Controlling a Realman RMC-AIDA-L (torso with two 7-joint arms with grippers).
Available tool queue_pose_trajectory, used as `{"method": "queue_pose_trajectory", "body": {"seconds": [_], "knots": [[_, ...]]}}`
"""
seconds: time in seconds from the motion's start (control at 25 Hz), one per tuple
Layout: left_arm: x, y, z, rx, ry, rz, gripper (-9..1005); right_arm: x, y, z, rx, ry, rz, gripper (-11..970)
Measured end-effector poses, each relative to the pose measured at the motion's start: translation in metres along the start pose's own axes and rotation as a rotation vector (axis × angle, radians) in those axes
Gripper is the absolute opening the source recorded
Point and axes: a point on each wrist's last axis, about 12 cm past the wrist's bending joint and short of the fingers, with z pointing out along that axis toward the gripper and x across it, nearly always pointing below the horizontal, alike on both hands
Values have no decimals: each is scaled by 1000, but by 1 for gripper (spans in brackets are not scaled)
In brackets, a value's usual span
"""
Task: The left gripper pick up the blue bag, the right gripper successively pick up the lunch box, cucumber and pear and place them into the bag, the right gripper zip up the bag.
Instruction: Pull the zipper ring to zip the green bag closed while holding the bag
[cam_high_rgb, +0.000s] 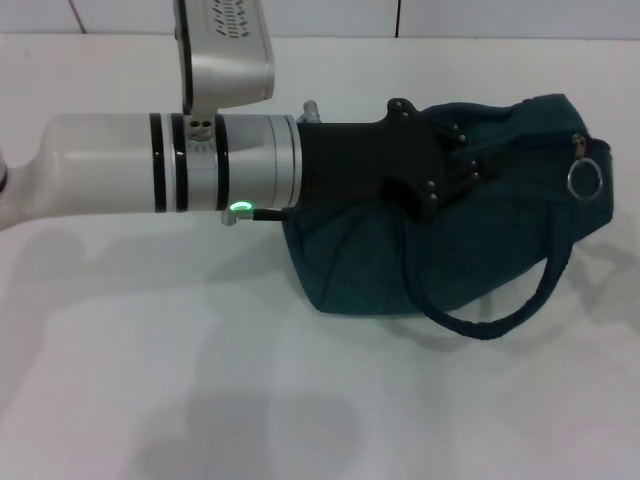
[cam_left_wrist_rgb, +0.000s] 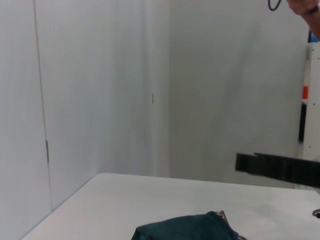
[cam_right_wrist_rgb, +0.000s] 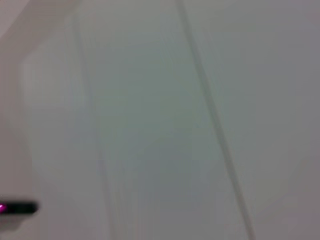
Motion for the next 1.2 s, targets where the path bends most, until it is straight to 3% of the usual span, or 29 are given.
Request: {"method": "queue_pose_trajectory", "body": {"seconds": [0.32, 0.64, 1.2], "knots": [[1, 1, 1, 2, 5, 14, 90, 6, -3, 16, -51, 56, 13, 270], [0, 1, 2, 1, 8, 15, 87, 16, -4, 36, -87, 131, 58, 411], [2, 1, 4, 2, 12, 34, 86, 25, -1, 67, -216, 248, 158, 408]]}}
